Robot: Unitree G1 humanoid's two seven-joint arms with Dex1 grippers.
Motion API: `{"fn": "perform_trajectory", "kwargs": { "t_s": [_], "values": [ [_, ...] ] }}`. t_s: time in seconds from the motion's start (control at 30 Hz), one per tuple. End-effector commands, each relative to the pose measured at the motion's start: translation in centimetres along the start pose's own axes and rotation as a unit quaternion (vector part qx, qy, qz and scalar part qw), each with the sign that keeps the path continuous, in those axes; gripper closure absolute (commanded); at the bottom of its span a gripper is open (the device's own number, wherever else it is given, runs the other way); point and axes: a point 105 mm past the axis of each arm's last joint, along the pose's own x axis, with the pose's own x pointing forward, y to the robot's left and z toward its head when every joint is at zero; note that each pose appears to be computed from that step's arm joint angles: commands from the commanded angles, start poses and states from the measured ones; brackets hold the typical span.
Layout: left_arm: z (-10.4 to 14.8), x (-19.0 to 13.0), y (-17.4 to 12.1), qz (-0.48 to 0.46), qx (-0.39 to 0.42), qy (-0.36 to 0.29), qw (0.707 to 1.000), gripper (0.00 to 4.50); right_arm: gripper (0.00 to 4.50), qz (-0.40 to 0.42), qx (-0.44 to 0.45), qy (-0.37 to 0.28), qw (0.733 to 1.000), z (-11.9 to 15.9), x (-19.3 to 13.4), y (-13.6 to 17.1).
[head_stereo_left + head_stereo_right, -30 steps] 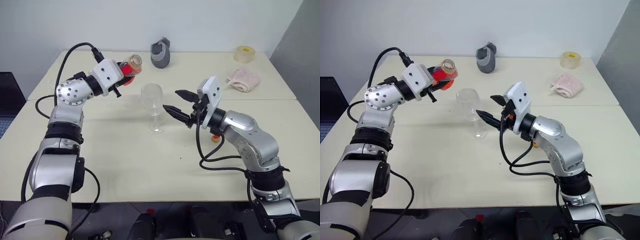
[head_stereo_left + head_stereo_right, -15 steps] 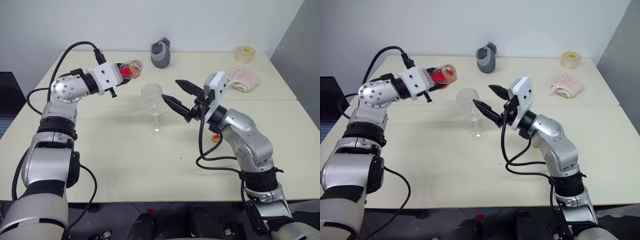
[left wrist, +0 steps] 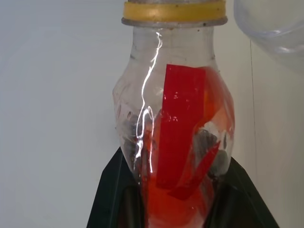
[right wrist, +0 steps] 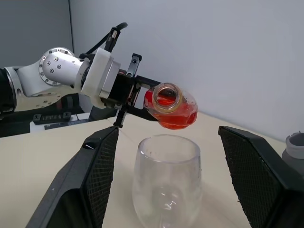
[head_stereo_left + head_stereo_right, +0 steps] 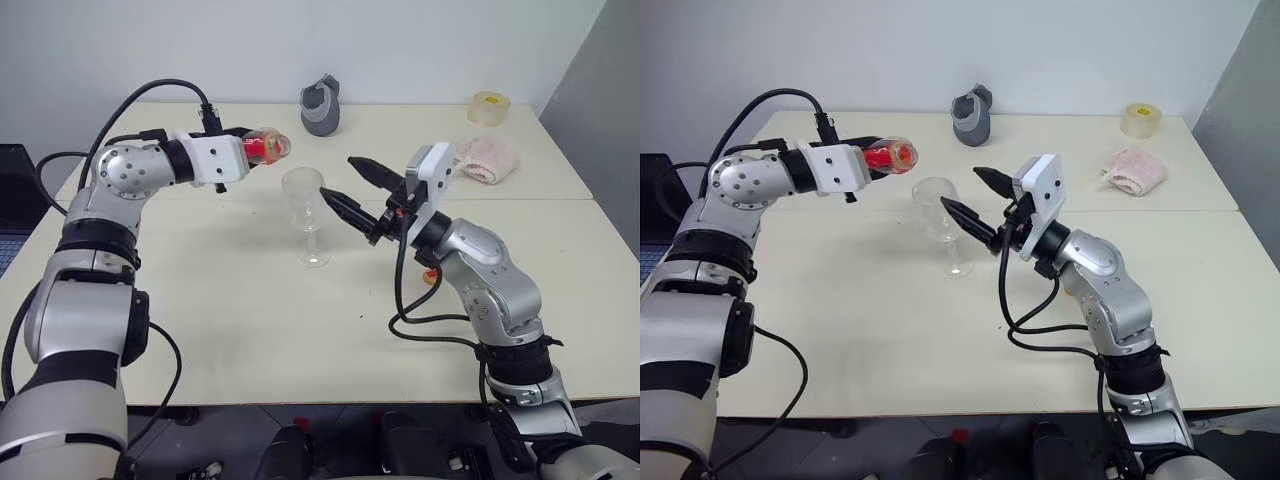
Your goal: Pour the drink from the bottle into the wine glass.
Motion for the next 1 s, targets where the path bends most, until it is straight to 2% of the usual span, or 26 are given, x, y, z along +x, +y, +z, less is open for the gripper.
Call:
{"fn": "perform_trajectory", "kwargs": {
  "t_s": [0.03,0.57,1.0],
  "values": [
    [0.9,-0.7,2.7,0.027,0.053,-0.003,0.998,3.49,0.88,0.0,-0.015,-0.02,1.0,0.9,0.0,0.1],
    [1.1,-0.7,3.3,0.011,0.132,0.014,0.991,3.49,0.88,-0.001,-0.017,-0.025,1.0,1.1,-0.2,0.1],
    [1.5,-0.5,3.5,0.005,0.165,0.013,0.986,3.49,0.88,0.001,-0.019,-0.027,0.999,1.3,0.0,-0.1]
  ]
}}
